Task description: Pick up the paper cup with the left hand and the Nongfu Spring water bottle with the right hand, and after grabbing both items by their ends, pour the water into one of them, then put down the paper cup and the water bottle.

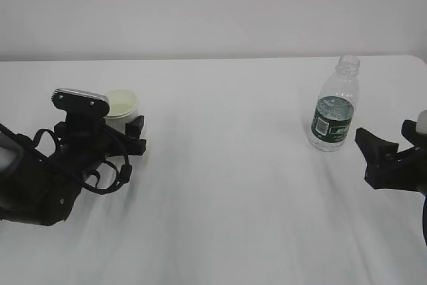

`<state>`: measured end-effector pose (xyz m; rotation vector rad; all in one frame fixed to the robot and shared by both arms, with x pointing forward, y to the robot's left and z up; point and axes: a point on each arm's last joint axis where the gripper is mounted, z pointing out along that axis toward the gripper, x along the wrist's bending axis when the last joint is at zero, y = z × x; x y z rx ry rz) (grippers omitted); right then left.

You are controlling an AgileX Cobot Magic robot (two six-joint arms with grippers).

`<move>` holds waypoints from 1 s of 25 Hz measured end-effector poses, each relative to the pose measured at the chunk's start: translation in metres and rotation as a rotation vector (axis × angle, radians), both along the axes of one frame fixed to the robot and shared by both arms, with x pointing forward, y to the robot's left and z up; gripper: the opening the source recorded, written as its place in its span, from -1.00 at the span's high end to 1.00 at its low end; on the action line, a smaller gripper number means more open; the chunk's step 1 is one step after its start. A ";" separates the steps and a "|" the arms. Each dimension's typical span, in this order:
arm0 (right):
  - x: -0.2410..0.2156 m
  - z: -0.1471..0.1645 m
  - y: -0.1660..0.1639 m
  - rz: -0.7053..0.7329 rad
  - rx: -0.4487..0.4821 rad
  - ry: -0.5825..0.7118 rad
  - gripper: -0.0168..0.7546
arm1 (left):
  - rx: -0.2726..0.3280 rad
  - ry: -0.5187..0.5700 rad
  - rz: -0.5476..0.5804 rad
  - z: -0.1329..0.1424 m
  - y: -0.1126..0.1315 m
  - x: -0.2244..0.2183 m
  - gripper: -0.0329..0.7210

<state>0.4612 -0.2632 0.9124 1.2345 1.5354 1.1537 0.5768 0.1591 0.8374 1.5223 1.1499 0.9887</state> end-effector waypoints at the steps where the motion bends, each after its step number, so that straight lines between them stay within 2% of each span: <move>1: 0.000 0.000 0.000 0.000 0.000 0.000 -0.58 | 0.000 0.000 0.000 0.000 0.000 0.000 -0.83; 7: 0.000 0.000 0.000 0.000 0.000 0.000 -0.58 | -0.004 -0.002 0.016 0.000 0.001 0.001 -0.91; 25: -0.002 -0.001 0.000 0.000 -0.001 0.007 -0.58 | 0.022 0.044 0.004 0.006 0.012 -0.026 -0.87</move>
